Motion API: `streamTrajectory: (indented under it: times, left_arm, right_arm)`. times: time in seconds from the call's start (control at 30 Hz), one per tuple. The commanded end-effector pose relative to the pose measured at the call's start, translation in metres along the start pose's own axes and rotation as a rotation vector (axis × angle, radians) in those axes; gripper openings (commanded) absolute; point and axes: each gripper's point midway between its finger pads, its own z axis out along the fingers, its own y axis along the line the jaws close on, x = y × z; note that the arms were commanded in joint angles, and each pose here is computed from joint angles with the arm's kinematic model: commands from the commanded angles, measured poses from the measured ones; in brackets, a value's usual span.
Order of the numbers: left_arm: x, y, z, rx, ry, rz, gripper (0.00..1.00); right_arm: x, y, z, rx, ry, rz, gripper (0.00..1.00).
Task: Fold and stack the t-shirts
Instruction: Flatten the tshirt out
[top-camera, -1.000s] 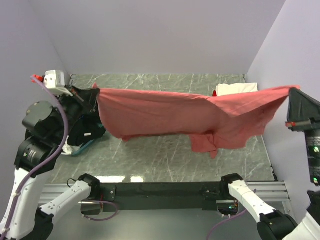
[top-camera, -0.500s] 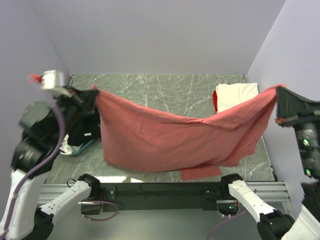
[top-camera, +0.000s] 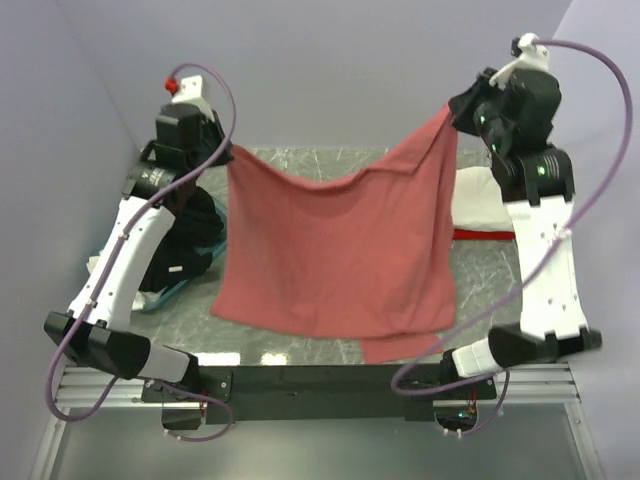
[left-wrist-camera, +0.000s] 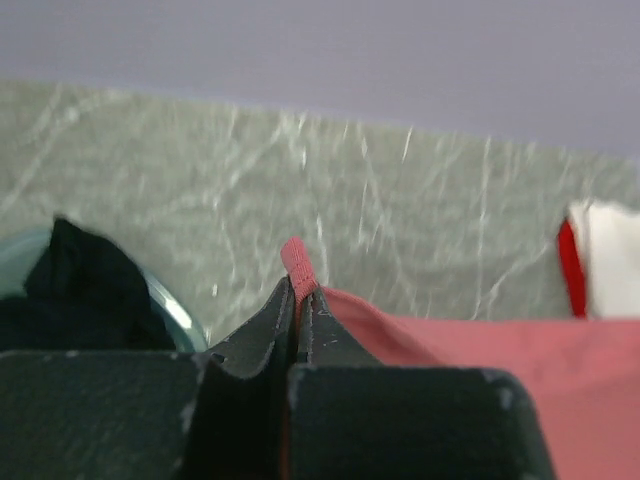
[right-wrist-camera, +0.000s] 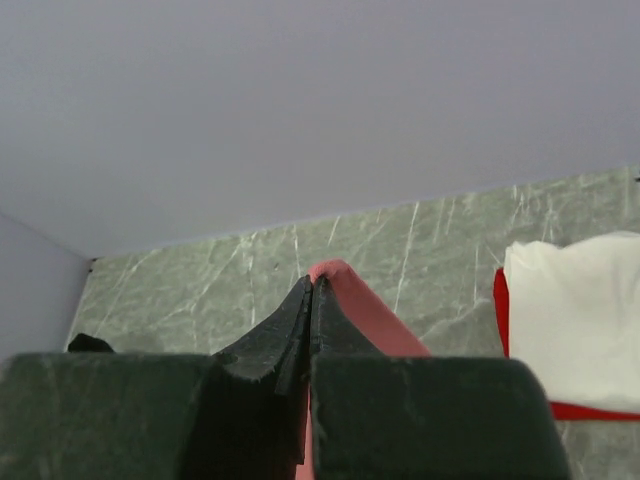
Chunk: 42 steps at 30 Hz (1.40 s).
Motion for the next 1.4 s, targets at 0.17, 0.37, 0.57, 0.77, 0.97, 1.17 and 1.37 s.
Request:
streamTrajectory:
  times: [0.17, 0.37, 0.57, 0.77, 0.97, 1.17, 1.37]
  left_arm:
    - [-0.145, -0.040, -0.067, 0.184, -0.395, 0.015, 0.01]
    - [-0.145, -0.052, -0.107, 0.287, -0.414, 0.031, 0.01]
    - [-0.138, -0.055, -0.186, 0.390, -0.463, 0.053, 0.01]
    - [-0.140, -0.046, -0.266, 0.420, -0.546, 0.086, 0.01]
    - [-0.155, -0.039, -0.349, 0.451, -0.694, 0.085, 0.01]
    - [-0.148, -0.039, -0.358, 0.475, -0.700, 0.070, 0.00]
    - [-0.115, -0.030, -0.260, 0.376, -0.529, 0.015, 0.00]
  right_arm:
    - [-0.118, 0.037, -0.040, -0.144, -0.329, 0.027, 0.00]
    - [-0.127, 0.043, -0.083, -0.191, -0.384, 0.021, 0.00]
    - [-0.128, 0.044, -0.155, -0.238, -0.444, 0.001, 0.00]
    - [-0.155, 0.028, -0.255, -0.181, -0.619, 0.002, 0.00]
    - [-0.179, 0.016, -0.332, -0.138, -0.785, 0.025, 0.00]
    - [-0.182, 0.012, -0.327, -0.112, -0.790, 0.033, 0.00]
    - [-0.164, 0.009, -0.244, -0.067, -0.665, 0.012, 0.00]
